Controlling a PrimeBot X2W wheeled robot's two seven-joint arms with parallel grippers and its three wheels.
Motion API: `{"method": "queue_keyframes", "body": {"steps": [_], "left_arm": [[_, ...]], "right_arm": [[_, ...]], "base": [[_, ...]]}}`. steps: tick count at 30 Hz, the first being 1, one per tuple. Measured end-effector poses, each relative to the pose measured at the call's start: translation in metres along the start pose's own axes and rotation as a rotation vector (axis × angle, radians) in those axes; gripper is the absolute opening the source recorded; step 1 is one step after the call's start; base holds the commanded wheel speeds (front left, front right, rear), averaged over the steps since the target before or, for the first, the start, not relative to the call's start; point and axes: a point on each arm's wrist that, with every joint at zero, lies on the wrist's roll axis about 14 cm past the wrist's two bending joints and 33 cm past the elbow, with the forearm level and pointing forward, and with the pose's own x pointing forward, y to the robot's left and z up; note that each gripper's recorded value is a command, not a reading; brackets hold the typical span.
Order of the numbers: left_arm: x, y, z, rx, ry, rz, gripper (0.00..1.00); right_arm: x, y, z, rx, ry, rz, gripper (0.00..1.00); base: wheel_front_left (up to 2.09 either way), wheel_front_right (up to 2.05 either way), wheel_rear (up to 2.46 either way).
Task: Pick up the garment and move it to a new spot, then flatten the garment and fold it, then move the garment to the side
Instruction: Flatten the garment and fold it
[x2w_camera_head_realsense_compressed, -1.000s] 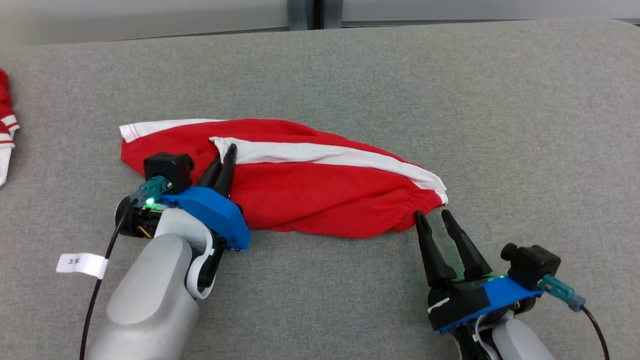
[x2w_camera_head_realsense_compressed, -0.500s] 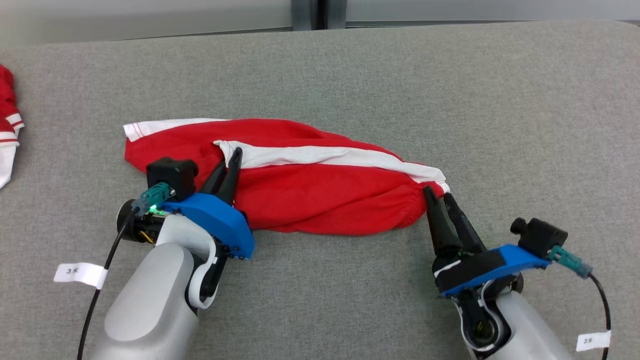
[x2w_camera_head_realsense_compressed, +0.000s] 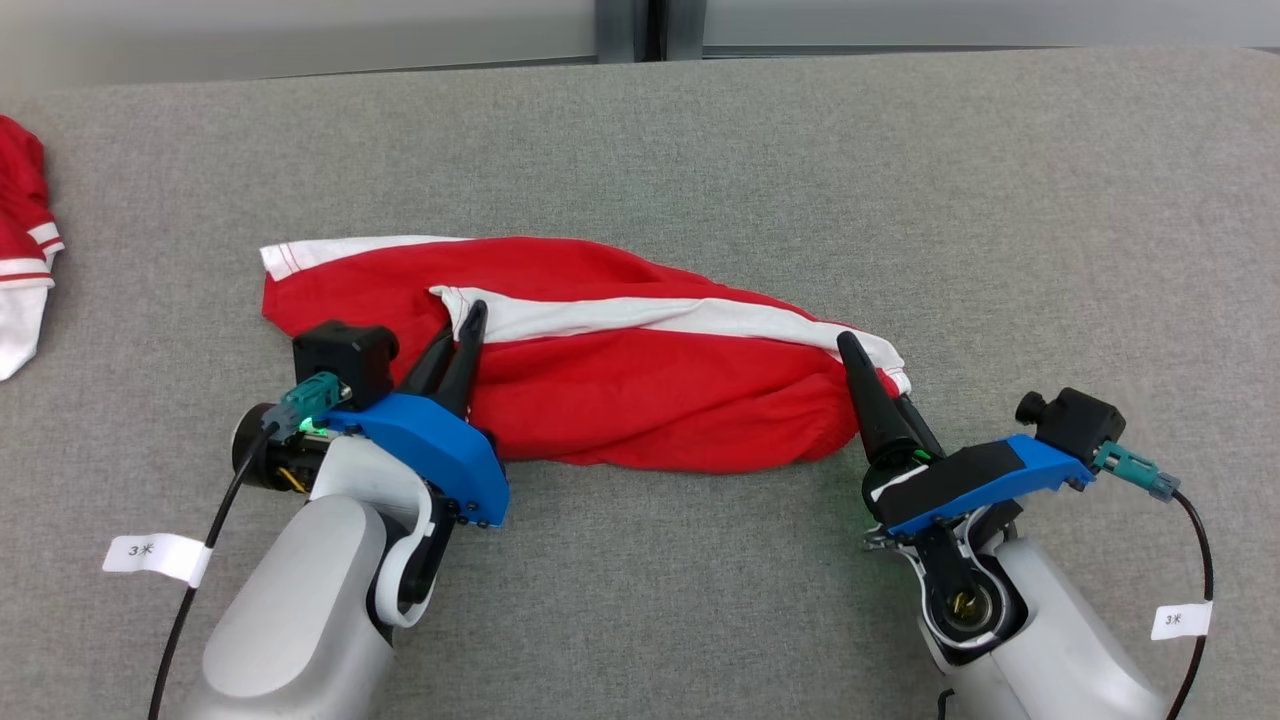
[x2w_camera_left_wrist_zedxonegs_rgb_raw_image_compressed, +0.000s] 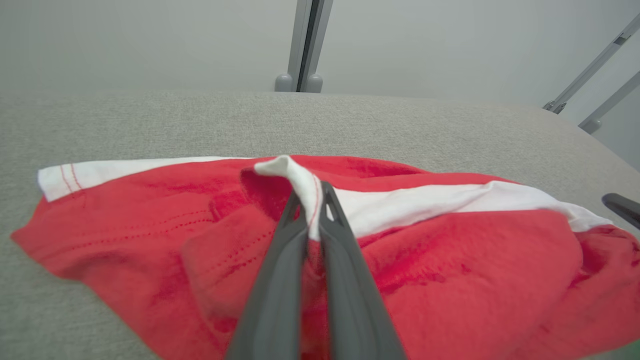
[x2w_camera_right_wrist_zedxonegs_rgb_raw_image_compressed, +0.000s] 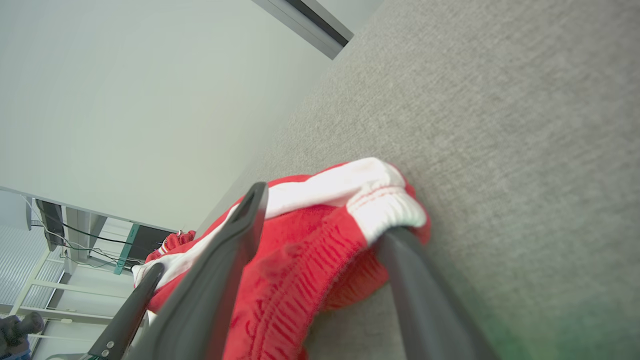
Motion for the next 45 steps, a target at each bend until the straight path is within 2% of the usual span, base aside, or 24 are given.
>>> {"method": "queue_keyframes", "body": {"steps": [3, 5, 6, 11, 12, 15, 16, 17, 22, 30, 37, 45], "left_arm": [[0.000, 0.000, 0.001, -0.002, -0.002, 0.000, 0.00], [-0.001, 0.000, 0.000, -0.003, -0.001, 0.000, 0.00], [-0.001, 0.001, 0.000, -0.003, 0.000, 0.001, 0.00], [-0.002, 0.003, 0.000, -0.004, -0.001, 0.007, 0.00], [-0.002, 0.003, 0.001, -0.003, -0.002, 0.009, 0.00], [-0.003, 0.005, 0.003, -0.005, -0.009, 0.014, 0.00], [-0.003, 0.005, 0.004, -0.005, -0.014, 0.013, 0.00], [-0.003, 0.005, 0.007, -0.004, -0.026, 0.013, 0.00], [-0.006, 0.001, 0.026, -0.004, -0.091, 0.005, 0.00], [-0.021, -0.011, 0.098, 0.029, -0.300, -0.027, 0.00], [-0.052, -0.031, 0.173, 0.109, -0.494, -0.076, 0.00], [-0.122, -0.077, 0.261, 0.204, -0.781, -0.153, 0.00]], "right_arm": [[0.003, -0.003, 0.003, -0.009, -0.009, -0.010, 1.00], [0.005, -0.005, 0.006, -0.007, -0.014, -0.020, 0.82], [0.006, -0.007, 0.008, -0.005, -0.020, -0.027, 0.70], [0.011, -0.014, 0.019, 0.017, -0.049, -0.058, 0.66], [0.012, -0.015, 0.020, 0.020, -0.050, -0.062, 0.53], [0.013, -0.016, 0.021, 0.014, -0.048, -0.068, 0.35], [0.013, -0.016, 0.022, 0.001, -0.050, -0.066, 0.04], [0.013, -0.016, 0.024, -0.008, -0.054, -0.064, 0.00], [0.008, -0.009, 0.044, -0.111, -0.089, -0.033, 0.00], [-0.006, 0.048, 0.092, -0.335, -0.186, 0.141, 0.00], [-0.036, 0.121, 0.134, -0.567, -0.282, 0.307, 0.00], [-0.102, 0.213, 0.171, -0.755, -0.439, 0.485, 0.00]], "base": [[0.00, 0.00, 0.00], [0.00, 0.00, 0.00], [0.00, 0.00, 0.00], [0.00, 0.00, 0.00], [0.00, 0.00, 0.00], [0.00, 0.00, 0.00], [0.00, 0.00, 0.00], [0.00, 0.00, 0.00], [0.00, 0.00, 0.00], [0.00, 0.00, 0.00], [0.00, 0.00, 0.00], [0.00, 0.00, 0.00]]}}
